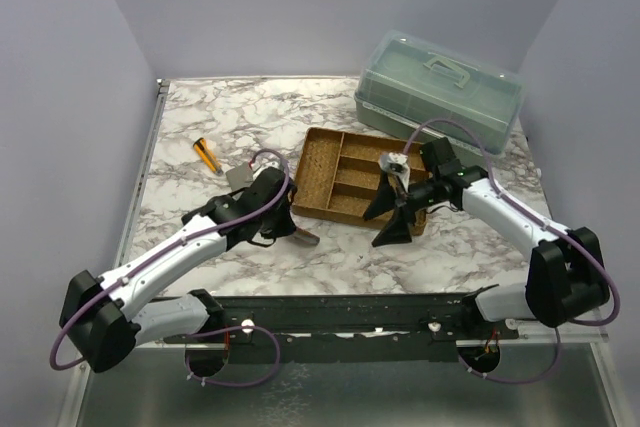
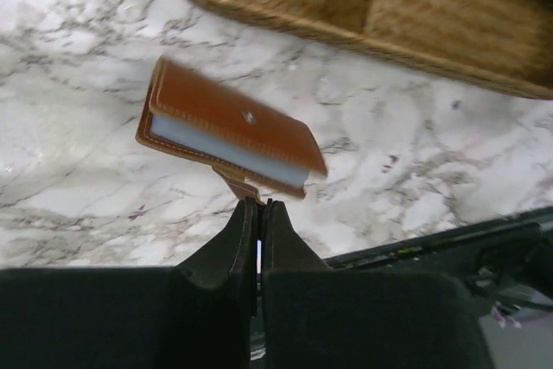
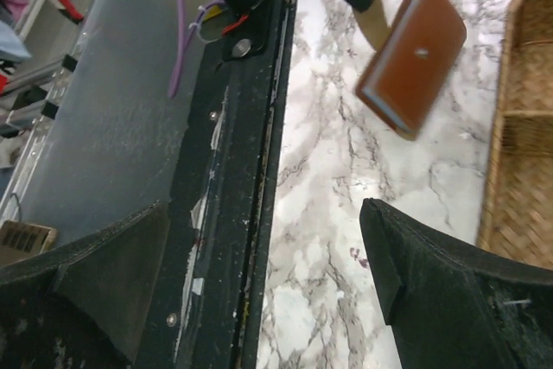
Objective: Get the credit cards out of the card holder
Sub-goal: Open the card holder at the corner of the board.
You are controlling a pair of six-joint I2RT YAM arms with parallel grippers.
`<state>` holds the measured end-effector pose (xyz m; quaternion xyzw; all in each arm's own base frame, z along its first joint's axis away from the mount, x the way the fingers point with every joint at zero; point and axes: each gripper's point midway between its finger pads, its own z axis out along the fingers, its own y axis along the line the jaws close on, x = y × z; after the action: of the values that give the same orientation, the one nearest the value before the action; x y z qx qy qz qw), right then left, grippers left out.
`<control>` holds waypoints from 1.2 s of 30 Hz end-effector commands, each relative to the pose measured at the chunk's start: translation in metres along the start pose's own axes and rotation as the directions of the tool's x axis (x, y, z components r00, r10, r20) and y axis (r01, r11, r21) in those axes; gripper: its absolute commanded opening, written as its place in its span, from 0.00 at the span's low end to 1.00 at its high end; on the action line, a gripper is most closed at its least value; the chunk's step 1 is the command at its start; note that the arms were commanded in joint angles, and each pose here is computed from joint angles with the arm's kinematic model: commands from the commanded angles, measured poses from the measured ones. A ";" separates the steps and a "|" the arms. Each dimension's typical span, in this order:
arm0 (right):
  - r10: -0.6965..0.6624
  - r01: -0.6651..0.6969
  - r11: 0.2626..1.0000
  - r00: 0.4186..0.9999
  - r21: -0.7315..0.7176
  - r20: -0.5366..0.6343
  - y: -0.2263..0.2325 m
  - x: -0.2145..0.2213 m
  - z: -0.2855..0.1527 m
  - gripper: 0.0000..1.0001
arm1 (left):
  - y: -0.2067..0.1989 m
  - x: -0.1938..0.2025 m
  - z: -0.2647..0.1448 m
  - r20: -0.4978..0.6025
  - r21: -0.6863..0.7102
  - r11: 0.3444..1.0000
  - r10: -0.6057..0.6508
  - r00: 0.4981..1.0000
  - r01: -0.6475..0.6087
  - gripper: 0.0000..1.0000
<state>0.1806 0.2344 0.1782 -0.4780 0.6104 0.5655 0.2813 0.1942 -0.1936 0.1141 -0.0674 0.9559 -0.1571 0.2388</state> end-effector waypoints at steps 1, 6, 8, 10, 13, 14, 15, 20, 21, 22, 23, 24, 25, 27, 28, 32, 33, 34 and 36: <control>-0.049 0.048 0.999 0.997 -0.013 -0.062 -0.010 -0.007 0.023 1.00 | -0.047 -0.022 -0.029 0.112 0.262 0.961 0.062 0.992 -0.090 0.00; -0.137 0.142 0.990 0.980 0.020 -0.144 -0.024 -0.014 0.052 1.00 | -0.063 -0.024 -0.032 0.127 0.355 0.931 0.044 0.991 -0.087 0.00; -0.129 0.136 0.990 0.978 0.032 -0.162 -0.029 -0.015 0.064 1.00 | -0.063 -0.018 -0.028 0.110 0.368 0.926 0.047 0.993 -0.085 0.00; -0.111 0.114 0.993 0.979 0.012 -0.169 -0.029 -0.011 0.074 1.00 | -0.063 -0.013 -0.027 0.100 0.382 0.920 0.058 0.993 -0.092 0.00; -0.079 0.070 0.996 0.980 -0.052 -0.185 -0.020 0.002 0.087 1.00 | -0.062 -0.004 -0.030 0.092 0.418 0.900 0.089 0.992 -0.120 0.00; -0.069 0.058 0.996 0.979 -0.063 -0.192 -0.018 0.008 0.091 1.00 | -0.061 0.000 -0.031 0.090 0.426 0.895 0.100 0.991 -0.129 0.00; -0.064 0.052 0.996 0.978 -0.068 -0.199 -0.016 0.013 0.094 1.00 | -0.058 0.004 -0.032 0.084 0.432 0.891 0.113 0.990 -0.138 0.00; -0.047 0.033 0.997 0.978 -0.067 -0.204 -0.014 0.026 0.096 1.00 | -0.021 0.035 -0.024 -0.028 0.327 0.944 0.051 0.998 -0.039 0.00; -0.051 0.038 0.997 0.978 -0.065 -0.204 -0.015 0.026 0.096 1.00 | -0.013 0.044 -0.021 -0.068 0.297 0.955 0.022 0.997 -0.001 0.00; -0.054 0.042 0.997 0.977 -0.064 -0.204 -0.016 0.026 0.097 1.00 | -0.007 0.052 -0.019 -0.111 0.267 0.962 -0.027 0.994 0.056 0.00; -0.057 0.044 0.997 0.977 -0.064 -0.206 -0.017 0.027 0.097 1.00 | -0.002 0.062 -0.018 -0.152 0.245 0.964 -0.065 0.986 0.101 0.00; -0.058 0.045 0.997 0.976 -0.065 -0.209 -0.018 0.028 0.099 0.99 | 0.001 0.069 -0.017 -0.187 0.234 0.962 -0.100 0.977 0.143 0.00; -0.058 0.045 0.997 0.975 -0.063 -0.216 -0.020 0.030 0.100 0.99 | 0.002 0.077 -0.018 -0.220 0.229 0.955 -0.138 0.966 0.189 0.00; -0.059 0.046 0.997 0.969 -0.060 -0.238 -0.022 0.034 0.105 0.97 | 0.006 0.087 -0.017 -0.263 0.207 0.941 -0.210 0.942 0.268 0.00; -0.065 0.051 0.997 0.967 -0.062 -0.247 -0.022 0.035 0.108 0.97 | 0.008 0.091 -0.017 -0.277 0.194 0.936 -0.234 0.932 0.293 0.00; -0.095 0.084 0.995 0.952 -0.051 -0.290 -0.023 0.043 0.119 0.97 | 0.020 0.100 -0.017 -0.299 0.126 0.936 -0.279 0.913 0.327 0.00; -0.094 0.091 0.996 0.950 -0.025 -0.299 -0.028 0.042 0.120 0.97 | 0.023 0.103 -0.017 -0.306 0.107 0.939 -0.283 0.909 0.328 0.00; -0.091 0.094 0.996 0.949 -0.004 -0.302 -0.032 0.041 0.121 0.97 | 0.028 0.105 -0.016 -0.312 0.077 0.940 -0.294 0.903 0.332 0.00; -0.086 0.102 0.994 0.948 0.038 -0.306 -0.041 0.037 0.122 0.96 | 0.037 0.111 -0.014 -0.322 0.010 0.946 -0.304 0.897 0.324 0.00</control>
<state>0.1525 0.3338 0.1027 -0.5762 0.6223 0.4976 0.1819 0.1069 -0.1918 0.0774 -0.1383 0.9422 -0.2845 0.1107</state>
